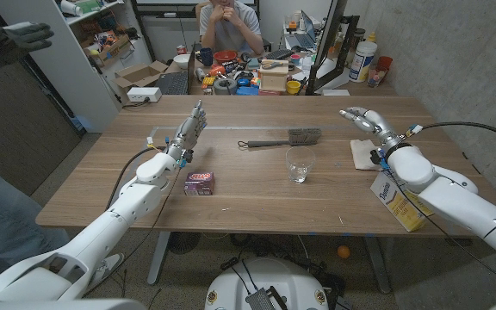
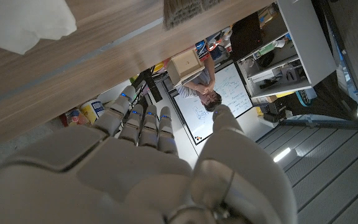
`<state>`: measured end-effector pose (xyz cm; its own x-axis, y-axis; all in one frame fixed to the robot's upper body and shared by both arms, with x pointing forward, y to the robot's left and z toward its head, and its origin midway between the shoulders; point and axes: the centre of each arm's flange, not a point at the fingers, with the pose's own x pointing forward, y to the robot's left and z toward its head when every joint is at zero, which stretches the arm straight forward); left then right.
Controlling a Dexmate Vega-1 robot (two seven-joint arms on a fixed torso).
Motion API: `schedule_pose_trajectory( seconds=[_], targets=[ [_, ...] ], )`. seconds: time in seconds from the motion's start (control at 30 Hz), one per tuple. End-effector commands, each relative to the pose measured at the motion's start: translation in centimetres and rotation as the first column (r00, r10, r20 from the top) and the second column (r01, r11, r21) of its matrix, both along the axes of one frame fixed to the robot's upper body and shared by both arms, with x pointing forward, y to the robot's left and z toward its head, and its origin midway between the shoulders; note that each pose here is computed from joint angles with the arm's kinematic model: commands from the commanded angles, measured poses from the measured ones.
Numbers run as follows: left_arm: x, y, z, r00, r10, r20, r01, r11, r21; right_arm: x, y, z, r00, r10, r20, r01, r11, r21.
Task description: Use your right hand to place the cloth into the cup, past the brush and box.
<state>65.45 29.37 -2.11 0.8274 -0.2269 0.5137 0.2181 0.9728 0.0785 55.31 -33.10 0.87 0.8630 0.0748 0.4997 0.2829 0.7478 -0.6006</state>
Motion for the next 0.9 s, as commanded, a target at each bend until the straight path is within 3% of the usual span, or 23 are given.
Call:
schedule_pose_trajectory(
  seconds=[0.03,0.47,0.77,0.9],
  targets=[
    [0.3,0.2,-0.1,1.0,-0.002,-0.006,0.002,1.0,0.002,-2.7,0.1,1.2,0.983,-0.184,-0.016,0.174,0.95,-0.26],
    [0.4,0.3,0.1,1.0,-0.004,-0.001,0.004,1.0,0.005,-4.9,-1.3,1.3,0.93,-0.364,-0.054,0.297,0.829,-0.474],
    [0.8,-0.2,0.3,1.0,-0.017,-0.004,0.017,1.0,0.013,-5.1,-1.6,0.8,0.895,-0.431,-0.118,0.306,0.783,-0.541],
    [0.9,-0.3,0.4,1.0,-0.022,-0.004,0.022,1.0,0.016,-5.1,-1.6,0.7,0.871,-0.468,-0.149,0.315,0.765,-0.561]
  ],
)
